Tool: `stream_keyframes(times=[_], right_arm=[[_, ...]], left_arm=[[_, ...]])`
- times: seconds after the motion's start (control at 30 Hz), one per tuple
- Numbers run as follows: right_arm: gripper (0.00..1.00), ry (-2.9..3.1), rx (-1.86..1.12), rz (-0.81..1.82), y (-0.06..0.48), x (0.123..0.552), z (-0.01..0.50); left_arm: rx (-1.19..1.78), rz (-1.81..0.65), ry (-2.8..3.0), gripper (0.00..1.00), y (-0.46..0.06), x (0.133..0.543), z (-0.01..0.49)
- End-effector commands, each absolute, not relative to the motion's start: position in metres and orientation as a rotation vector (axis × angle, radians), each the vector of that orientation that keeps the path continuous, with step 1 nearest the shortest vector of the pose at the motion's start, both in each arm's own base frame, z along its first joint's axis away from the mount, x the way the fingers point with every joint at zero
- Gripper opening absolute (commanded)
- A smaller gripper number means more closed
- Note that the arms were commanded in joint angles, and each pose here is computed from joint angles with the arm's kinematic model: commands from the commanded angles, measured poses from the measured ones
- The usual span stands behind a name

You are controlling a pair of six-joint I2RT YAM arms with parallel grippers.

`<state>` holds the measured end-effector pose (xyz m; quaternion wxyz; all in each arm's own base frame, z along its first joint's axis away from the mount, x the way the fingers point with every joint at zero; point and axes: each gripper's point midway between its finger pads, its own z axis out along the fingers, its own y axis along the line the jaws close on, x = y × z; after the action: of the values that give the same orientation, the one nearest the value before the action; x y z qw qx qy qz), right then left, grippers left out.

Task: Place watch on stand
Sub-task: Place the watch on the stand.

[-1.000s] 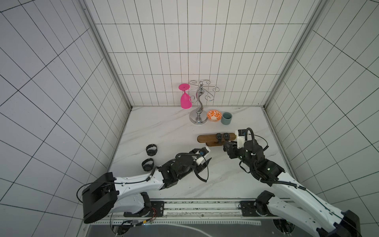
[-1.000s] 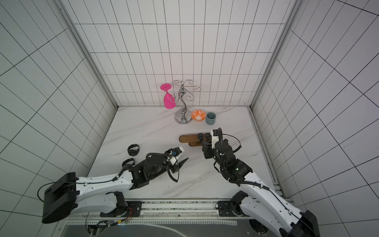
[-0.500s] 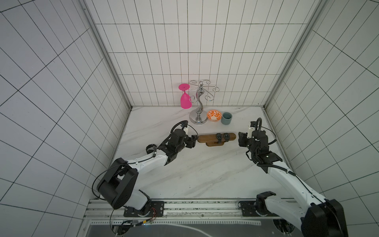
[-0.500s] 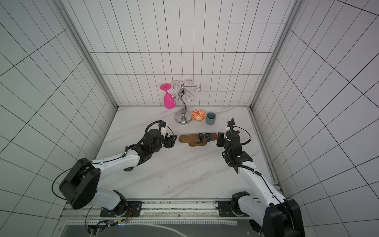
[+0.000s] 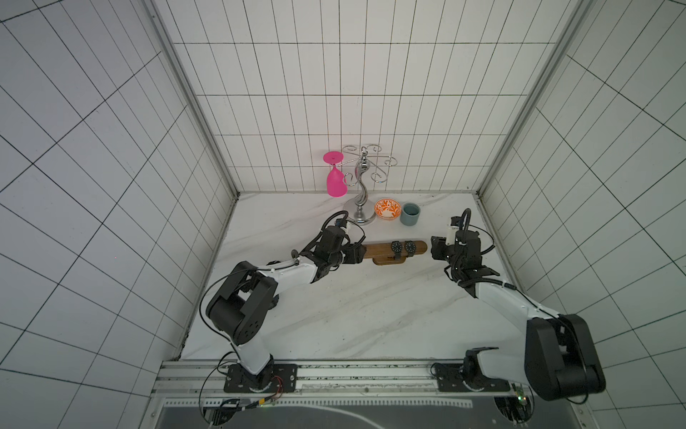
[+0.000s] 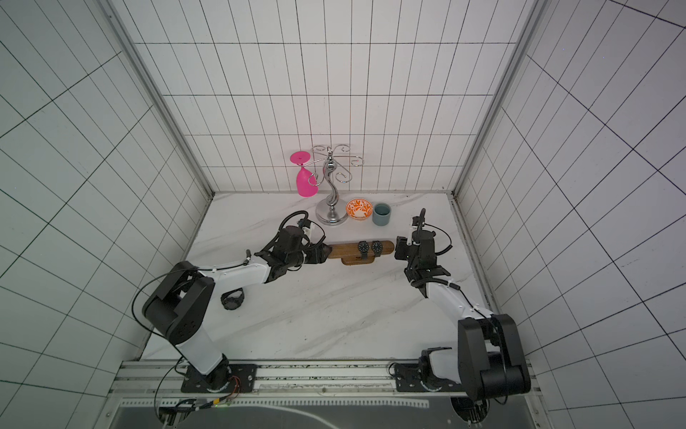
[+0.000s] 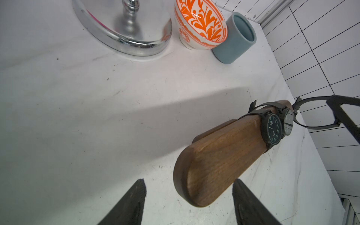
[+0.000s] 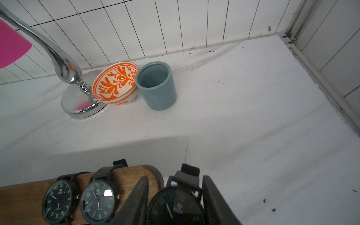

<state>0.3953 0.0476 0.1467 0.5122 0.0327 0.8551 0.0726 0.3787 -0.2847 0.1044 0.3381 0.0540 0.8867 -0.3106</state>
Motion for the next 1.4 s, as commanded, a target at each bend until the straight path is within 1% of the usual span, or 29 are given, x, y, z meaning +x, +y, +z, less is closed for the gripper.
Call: stream_keyframes(times=[0.0, 0.27, 0.57, 0.9, 1.2, 1.37], right_arm=[[0.28, 1.973, -0.001, 0.218, 0.058, 0.413, 0.172], [0.29, 2.015, -0.059, 0.262, 0.069, 0.417, 0.157], [0.28, 2.017, -0.127, 0.324, 0.085, 0.418, 0.154], [0.28, 2.018, -0.181, 0.349, 0.096, 0.416, 0.153], [0.28, 2.030, -0.224, 0.354, 0.105, 0.416, 0.150], [0.31, 2.050, -0.226, 0.353, 0.107, 0.416, 0.145]], left_arm=[[0.098, -0.880, 2.315, 0.67, -0.293, 0.387, 0.106], [0.089, -0.931, 2.328, 0.55, -0.303, 0.393, 0.102], [0.091, -0.898, 2.360, 0.44, -0.308, 0.404, 0.095], [0.123, -0.827, 2.369, 0.38, -0.306, 0.416, 0.090], [0.143, -0.785, 2.375, 0.37, -0.304, 0.424, 0.086], [0.149, -0.787, 2.374, 0.38, -0.305, 0.425, 0.086]])
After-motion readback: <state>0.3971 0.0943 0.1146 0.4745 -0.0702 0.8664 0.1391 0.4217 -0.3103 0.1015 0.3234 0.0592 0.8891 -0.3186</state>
